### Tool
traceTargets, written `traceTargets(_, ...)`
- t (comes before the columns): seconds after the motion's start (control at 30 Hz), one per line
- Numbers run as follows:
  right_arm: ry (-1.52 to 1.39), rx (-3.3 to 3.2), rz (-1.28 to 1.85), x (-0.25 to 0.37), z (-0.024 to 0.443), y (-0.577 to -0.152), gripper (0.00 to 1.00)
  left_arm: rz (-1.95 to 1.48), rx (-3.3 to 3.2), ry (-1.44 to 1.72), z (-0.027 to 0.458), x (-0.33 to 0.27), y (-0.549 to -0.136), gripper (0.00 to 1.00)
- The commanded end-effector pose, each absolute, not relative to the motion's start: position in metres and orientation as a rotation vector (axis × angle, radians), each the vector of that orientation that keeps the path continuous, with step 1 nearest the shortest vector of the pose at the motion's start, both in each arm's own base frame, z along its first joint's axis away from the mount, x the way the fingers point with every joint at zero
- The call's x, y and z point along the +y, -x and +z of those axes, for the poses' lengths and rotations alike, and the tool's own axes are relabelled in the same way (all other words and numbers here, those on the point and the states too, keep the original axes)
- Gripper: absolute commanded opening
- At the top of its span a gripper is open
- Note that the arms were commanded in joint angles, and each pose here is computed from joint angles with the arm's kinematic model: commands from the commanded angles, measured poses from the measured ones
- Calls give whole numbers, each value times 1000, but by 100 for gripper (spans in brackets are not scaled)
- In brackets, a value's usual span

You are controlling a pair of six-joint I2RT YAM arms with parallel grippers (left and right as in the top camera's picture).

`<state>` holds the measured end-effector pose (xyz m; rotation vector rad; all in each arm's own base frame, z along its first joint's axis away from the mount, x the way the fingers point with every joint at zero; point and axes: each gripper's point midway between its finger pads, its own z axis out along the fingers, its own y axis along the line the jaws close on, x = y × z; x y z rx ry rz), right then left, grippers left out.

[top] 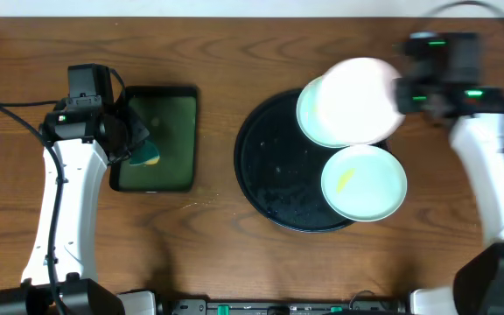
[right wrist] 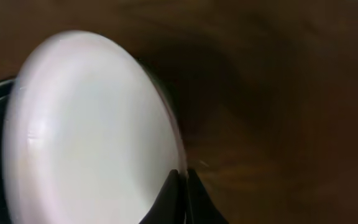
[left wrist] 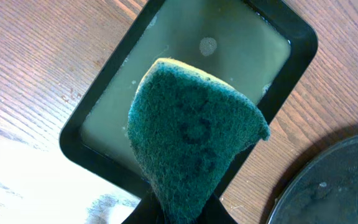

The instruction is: Clean dirty plates on tray and stack at the side

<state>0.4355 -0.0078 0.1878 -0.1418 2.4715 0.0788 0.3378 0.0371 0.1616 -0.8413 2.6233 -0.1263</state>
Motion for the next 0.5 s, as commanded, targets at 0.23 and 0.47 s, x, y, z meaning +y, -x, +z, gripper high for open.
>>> traceTargets(0.23, -435, 2551, 316, -143, 119, -415, 1, -118, 2628, 824, 161, 39, -337, 8)
traceTargets(0.47, -611, 2570, 395, -182, 66, -408, 1, -118, 2628, 825, 161, 39, -337, 8)
